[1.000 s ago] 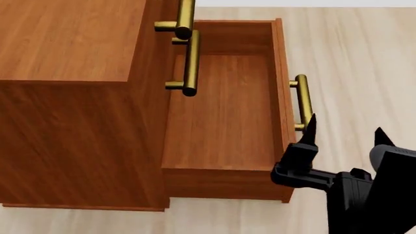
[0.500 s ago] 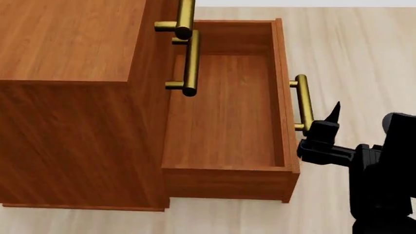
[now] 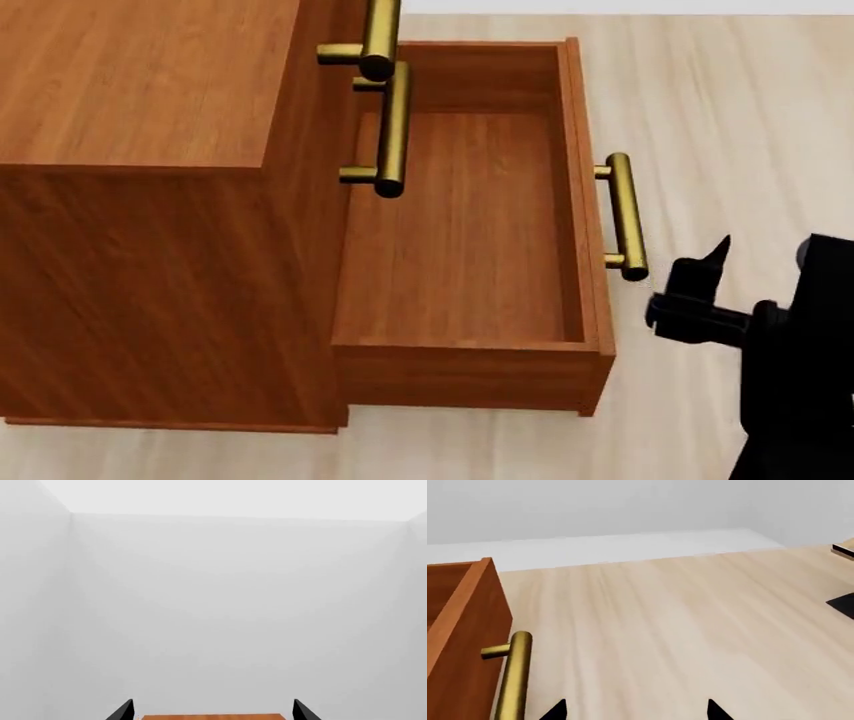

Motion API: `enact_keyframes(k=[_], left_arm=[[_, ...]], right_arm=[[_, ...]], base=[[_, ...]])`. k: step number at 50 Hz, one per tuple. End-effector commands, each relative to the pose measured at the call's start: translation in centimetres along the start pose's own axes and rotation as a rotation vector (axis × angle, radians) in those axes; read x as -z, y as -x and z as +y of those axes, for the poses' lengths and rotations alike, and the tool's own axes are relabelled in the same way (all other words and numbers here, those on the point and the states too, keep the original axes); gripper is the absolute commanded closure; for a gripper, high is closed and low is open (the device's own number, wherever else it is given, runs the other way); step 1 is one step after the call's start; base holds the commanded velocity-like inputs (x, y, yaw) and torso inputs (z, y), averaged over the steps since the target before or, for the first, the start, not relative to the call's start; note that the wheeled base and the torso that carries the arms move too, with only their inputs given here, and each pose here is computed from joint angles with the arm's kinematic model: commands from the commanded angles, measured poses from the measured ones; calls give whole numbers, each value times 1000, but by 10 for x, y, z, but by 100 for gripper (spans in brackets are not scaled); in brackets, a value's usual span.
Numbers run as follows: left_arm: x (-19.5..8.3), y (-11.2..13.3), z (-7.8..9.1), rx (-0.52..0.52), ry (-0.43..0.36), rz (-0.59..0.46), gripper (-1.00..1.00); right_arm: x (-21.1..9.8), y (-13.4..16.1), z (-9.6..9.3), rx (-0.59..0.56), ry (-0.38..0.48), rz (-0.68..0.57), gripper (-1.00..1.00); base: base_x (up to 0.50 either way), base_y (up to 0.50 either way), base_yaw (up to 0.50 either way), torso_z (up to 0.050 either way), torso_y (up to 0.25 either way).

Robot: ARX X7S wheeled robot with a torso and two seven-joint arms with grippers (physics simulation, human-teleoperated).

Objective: Close the bottom drawer of the cabinet and open the top drawer.

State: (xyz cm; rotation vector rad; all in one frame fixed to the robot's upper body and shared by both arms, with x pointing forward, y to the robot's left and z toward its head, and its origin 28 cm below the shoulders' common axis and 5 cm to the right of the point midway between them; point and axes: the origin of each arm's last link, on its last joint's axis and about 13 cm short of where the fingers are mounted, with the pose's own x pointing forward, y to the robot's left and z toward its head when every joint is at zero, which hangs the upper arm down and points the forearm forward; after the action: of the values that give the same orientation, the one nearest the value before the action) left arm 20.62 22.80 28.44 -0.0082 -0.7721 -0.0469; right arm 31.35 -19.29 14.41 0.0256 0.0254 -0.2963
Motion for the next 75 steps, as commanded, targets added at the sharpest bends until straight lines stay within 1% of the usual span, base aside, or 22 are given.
enact_keyframes(k=[1,5,16,25,30,37,48,57,65,75], left_arm=[[1,-1,0,0,2,0,-100],[1,-1,0,0,0,0,-100],[0,-1,1,-1,1,-2,-100],[-1,-2,0,0,2,-4,-100],[-1,-1,0,0,3,-3,-100],[-2,-1,1,-3,2,-5,-100],[-2,-2,1,-2,1,-7,-100],[-2,-3,0,-1,1,-7,-100],[-3,-3,1,-1,2,-8,-100],[-4,-3,0,3,2,-9,-100]], right_arm=[[15,-13,-3,28,15,47,-100],[21,-19,-2,36,6,65,-100],[31,-30,3,32,42,108,-100],[39,-35,5,40,62,144,-100],[44,-39,8,37,92,168,-100],[52,-42,11,32,110,192,-100],[58,-46,15,22,136,217,-100],[56,-45,21,-24,148,214,-100],[55,-45,35,-107,167,203,-100],[56,-42,52,-182,185,194,-100]], base=[[0,0,0,0,0],[0,0,0,0,0],[0,0,0,0,0],[0,0,0,0,0],[0,0,0,0,0],[0,0,0,0,0],[0,0,0,0,0],[0,0,0,0,0],[0,0,0,0,0],[0,0,0,0,0]])
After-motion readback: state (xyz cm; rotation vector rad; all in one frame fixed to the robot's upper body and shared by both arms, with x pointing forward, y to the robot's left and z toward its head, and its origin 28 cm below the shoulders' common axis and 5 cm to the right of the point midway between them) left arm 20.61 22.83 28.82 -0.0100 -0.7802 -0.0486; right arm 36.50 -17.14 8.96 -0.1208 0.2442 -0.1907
